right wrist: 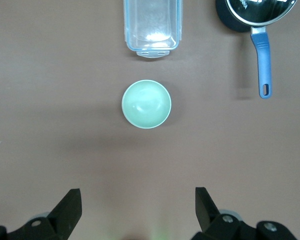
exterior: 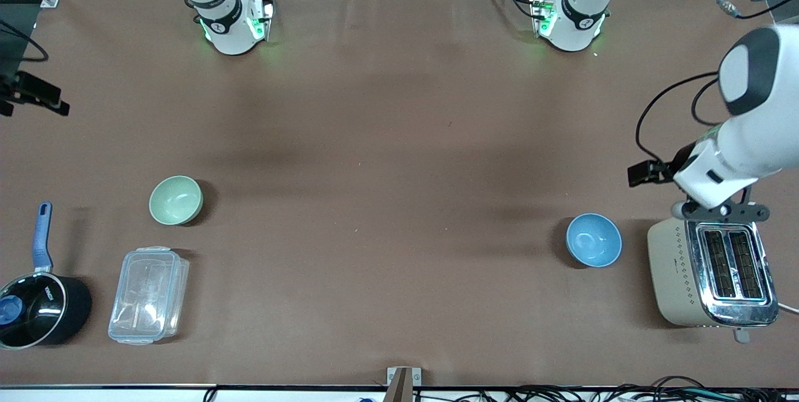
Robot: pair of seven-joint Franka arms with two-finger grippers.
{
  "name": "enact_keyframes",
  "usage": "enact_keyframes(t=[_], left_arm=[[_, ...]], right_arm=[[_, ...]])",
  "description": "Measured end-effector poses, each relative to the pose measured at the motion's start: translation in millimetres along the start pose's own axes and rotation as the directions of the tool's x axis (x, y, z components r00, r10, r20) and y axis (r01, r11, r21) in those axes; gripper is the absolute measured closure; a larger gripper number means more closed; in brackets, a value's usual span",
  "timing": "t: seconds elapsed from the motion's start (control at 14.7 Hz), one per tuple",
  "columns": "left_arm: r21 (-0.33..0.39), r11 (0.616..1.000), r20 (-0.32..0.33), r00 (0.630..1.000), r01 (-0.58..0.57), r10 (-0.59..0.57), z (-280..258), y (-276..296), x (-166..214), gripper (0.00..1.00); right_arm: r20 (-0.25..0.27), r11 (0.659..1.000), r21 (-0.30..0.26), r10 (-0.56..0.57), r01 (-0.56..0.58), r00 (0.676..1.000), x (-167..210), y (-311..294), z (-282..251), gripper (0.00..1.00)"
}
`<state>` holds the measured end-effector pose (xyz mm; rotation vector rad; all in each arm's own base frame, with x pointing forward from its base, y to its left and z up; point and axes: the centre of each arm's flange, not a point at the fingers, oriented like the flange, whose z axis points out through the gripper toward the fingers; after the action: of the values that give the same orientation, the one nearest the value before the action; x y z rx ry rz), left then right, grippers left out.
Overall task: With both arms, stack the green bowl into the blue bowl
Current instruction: 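Lower the right gripper to the green bowl while the left gripper reaches the blue bowl, then grasp the green bowl rim with the right gripper while the left grasps the blue bowl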
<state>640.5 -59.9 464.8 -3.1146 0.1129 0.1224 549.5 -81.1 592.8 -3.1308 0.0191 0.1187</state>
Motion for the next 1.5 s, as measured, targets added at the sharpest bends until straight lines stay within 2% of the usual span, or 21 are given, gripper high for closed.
enact_keyframes(t=[0.2, 0.41, 0.61, 0.82, 1.09, 1.22, 1.5], left_arm=[[0.020, 1.000, -0.018, 1.000, 0.000, 0.000, 60, 4, 17, 0.00], [0.077, 0.997, -0.017, 1.000, -0.020, 0.022, 108, 12, 26, 0.00], [0.070, 0.998, -0.048, 0.999, -0.001, 0.004, 152, 11, 28, 0.00], [0.055, 0.998, -0.073, 0.997, 0.010, -0.006, 195, 3, 24, 0.00], [0.047, 0.999, -0.079, 0.997, 0.022, -0.018, 218, -6, 24, 0.07], [0.046, 0.999, -0.080, 0.997, 0.027, -0.023, 218, -9, 24, 0.09], [0.046, 0.998, -0.075, 0.996, 0.042, -0.039, 221, -20, 24, 0.11]], right_arm=[[-0.003, 1.000, -0.001, 0.002, -0.002, 1.000, 15, 10, 107, 0.00], [-0.042, 1.000, -0.007, 0.002, -0.003, 0.999, 9, 9, 183, 0.00], [-0.109, 1.000, -0.016, 0.020, -0.022, 0.994, -6, 19, 241, 0.00], [-0.128, 0.999, -0.020, 0.029, -0.032, 0.991, -6, 25, 283, 0.00], [-0.147, 0.999, -0.027, 0.031, -0.036, 0.989, 5, 29, 338, 0.00], [-0.157, 0.999, -0.031, 0.033, -0.038, 0.987, 8, 31, 363, 0.06], [-0.156, 0.999, -0.032, 0.034, -0.040, 0.987, 8, 32, 389, 0.46]])
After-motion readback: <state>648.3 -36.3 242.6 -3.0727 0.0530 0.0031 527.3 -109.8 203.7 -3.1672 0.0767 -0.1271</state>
